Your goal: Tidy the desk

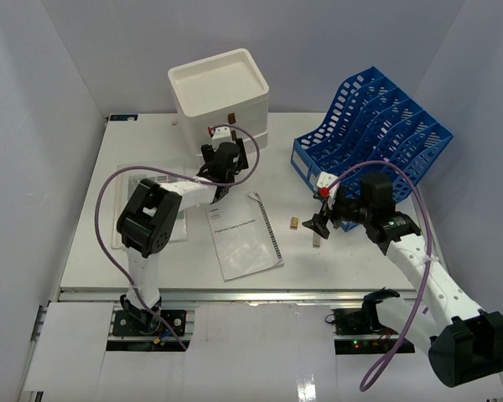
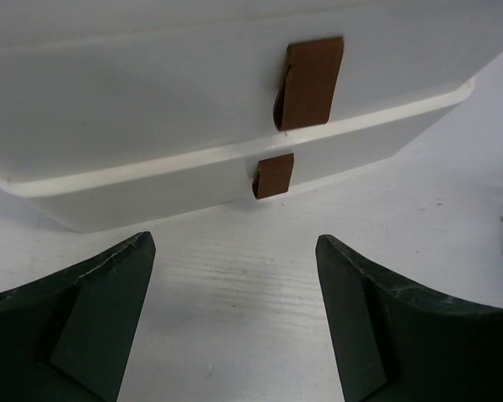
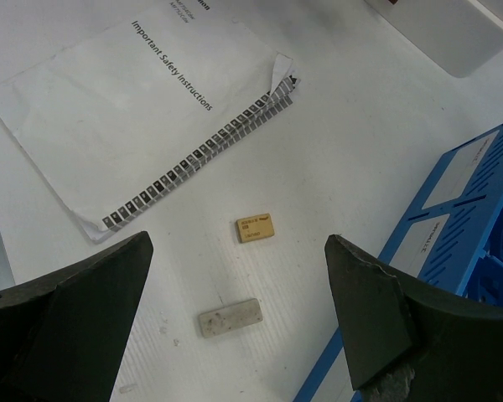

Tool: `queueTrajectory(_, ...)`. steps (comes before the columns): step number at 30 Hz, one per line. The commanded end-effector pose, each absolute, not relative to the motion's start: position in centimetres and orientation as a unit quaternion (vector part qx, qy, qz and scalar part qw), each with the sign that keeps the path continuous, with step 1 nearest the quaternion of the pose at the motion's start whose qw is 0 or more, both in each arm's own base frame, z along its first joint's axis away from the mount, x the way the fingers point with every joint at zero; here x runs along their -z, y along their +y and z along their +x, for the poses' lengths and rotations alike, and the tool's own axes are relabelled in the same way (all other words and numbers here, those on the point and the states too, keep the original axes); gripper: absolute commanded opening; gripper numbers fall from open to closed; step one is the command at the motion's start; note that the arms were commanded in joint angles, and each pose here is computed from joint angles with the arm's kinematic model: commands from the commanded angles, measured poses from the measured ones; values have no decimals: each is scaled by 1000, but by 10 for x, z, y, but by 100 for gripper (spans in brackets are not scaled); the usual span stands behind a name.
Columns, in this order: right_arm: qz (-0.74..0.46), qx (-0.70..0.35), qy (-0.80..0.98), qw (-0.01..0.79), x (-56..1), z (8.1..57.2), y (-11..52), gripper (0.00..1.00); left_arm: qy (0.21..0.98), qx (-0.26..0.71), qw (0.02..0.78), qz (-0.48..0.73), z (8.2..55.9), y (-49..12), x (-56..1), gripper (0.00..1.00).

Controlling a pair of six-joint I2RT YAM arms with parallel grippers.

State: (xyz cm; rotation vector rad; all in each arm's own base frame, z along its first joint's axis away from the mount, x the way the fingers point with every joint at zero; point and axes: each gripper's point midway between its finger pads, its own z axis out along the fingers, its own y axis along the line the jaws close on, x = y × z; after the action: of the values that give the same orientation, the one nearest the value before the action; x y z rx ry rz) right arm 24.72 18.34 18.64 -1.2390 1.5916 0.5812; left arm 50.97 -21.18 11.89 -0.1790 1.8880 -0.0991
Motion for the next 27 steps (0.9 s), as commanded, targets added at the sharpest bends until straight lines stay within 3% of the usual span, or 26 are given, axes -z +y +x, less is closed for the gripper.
queueTrajectory(1, -514, -237, 648, 510, -191, 252, 184, 90, 763, 42, 634, -119, 533, -218, -140, 87)
queueTrajectory(15, -520, -238, 644, 508, -191, 250, 185, 90, 770, -17, 629, -106, 578, -230, -99, 70)
queueTrajectory(20, -522, -236, 645, 506, -189, 250, 184, 90, 770, -21, 628, -107, 584, -231, -97, 52)
queueTrajectory(24, -523, -238, 645, 503, -187, 249, 185, 90, 770, -22, 629, -108, 582, -228, -98, 21)
queueTrajectory(27, -524, -239, 645, 503, -187, 249, 185, 90, 769, -22, 629, -109, 579, -224, -100, 4)
